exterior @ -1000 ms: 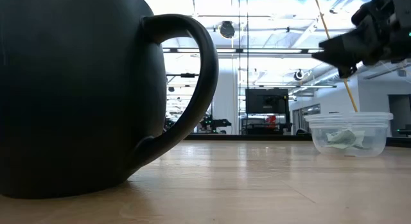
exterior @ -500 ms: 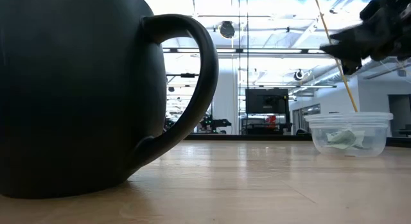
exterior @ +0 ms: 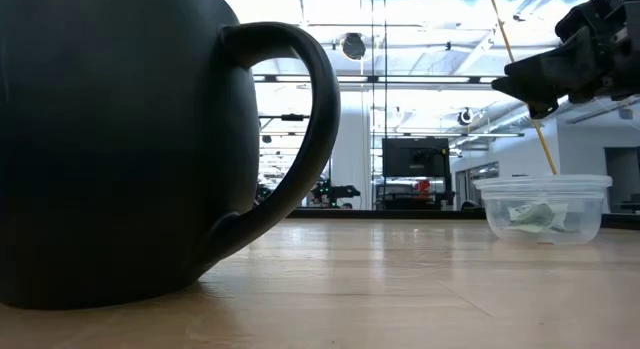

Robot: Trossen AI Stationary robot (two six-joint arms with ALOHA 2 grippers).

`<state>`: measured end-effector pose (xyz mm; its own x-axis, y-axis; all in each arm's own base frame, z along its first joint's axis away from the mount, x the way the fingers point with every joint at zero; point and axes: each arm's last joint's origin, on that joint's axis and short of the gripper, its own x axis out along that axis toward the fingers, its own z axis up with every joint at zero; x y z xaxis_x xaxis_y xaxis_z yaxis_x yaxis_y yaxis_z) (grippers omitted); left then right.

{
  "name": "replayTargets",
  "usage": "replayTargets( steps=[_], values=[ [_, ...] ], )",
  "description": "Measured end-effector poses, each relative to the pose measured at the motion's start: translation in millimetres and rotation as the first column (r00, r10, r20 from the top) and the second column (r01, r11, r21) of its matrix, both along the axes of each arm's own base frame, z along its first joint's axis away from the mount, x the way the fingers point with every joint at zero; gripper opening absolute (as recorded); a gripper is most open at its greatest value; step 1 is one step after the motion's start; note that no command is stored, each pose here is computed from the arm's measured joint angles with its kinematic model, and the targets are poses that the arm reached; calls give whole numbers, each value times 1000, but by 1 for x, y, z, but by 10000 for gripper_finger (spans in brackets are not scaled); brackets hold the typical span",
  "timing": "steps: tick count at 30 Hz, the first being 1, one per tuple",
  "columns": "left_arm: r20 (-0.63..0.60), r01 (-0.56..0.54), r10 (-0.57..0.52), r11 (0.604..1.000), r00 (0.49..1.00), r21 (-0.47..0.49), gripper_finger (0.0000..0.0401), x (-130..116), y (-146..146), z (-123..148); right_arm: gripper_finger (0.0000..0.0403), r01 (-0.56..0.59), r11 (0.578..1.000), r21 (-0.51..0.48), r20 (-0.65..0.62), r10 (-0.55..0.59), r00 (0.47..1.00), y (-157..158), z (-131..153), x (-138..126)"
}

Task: Pick and place Stevia / Truvia into bins
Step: Return to Home Position

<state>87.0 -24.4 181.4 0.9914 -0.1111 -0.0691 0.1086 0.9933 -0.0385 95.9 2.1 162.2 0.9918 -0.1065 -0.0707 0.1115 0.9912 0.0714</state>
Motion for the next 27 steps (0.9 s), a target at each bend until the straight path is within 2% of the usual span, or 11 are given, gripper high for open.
replayTargets(
  steps=[3, 7, 13, 27],
  values=[
    [1, -1, 1, 1000, 1000, 1, 191, 0, 0, 0, 169, -4, 1000, -1, 18, 4, 1000, 0, 1, 1],
    [1, -1, 1, 1000, 1000, 0, 191, 0, 0, 0, 169, -4, 999, -33, 95, 7, 995, 0, 9, 1],
    [2, -1, 1, 1000, 1000, -1, 191, 0, 0, 0, 169, 3, 1000, -28, 200, 2, 980, 0, 19, 0],
    [2, -1, 1, 1000, 1000, -3, 191, 0, 0, 0, 169, 2, 1000, -29, 194, 3, 981, 0, 19, 0]
  ],
)
